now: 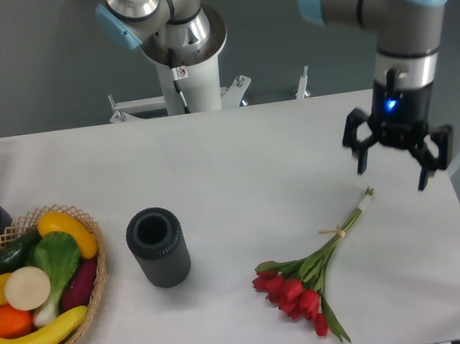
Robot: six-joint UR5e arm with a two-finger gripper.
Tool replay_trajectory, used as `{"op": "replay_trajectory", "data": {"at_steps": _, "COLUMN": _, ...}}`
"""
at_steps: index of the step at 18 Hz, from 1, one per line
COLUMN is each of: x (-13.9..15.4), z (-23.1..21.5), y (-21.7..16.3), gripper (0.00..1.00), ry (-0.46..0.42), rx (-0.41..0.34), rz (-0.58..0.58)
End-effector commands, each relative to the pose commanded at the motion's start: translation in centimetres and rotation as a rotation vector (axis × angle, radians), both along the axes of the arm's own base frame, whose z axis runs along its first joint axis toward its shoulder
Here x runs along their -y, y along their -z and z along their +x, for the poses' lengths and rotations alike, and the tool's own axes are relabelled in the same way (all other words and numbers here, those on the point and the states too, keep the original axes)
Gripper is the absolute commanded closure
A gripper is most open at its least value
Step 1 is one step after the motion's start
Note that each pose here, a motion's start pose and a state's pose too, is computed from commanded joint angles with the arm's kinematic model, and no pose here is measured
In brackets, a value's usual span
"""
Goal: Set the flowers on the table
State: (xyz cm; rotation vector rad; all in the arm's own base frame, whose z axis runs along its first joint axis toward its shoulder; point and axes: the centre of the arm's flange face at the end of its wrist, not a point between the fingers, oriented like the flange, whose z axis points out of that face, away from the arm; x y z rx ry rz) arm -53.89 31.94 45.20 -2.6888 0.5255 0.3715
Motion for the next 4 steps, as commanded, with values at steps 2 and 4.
{"op": "replay_trajectory", "data": {"at_steps": 2, "x": 0.85, "z": 0.27, "y": 0.27, "gripper": 0.0, "ry": 0.012, "rx": 0.0, "rz": -0.01}}
{"op": "replay_trajectory", "data": {"at_steps": 4, "x": 1.38, "z": 0.12, "y": 0.0, "gripper": 0.0, "ry": 0.004, "rx": -0.005, "rz": -0.009}}
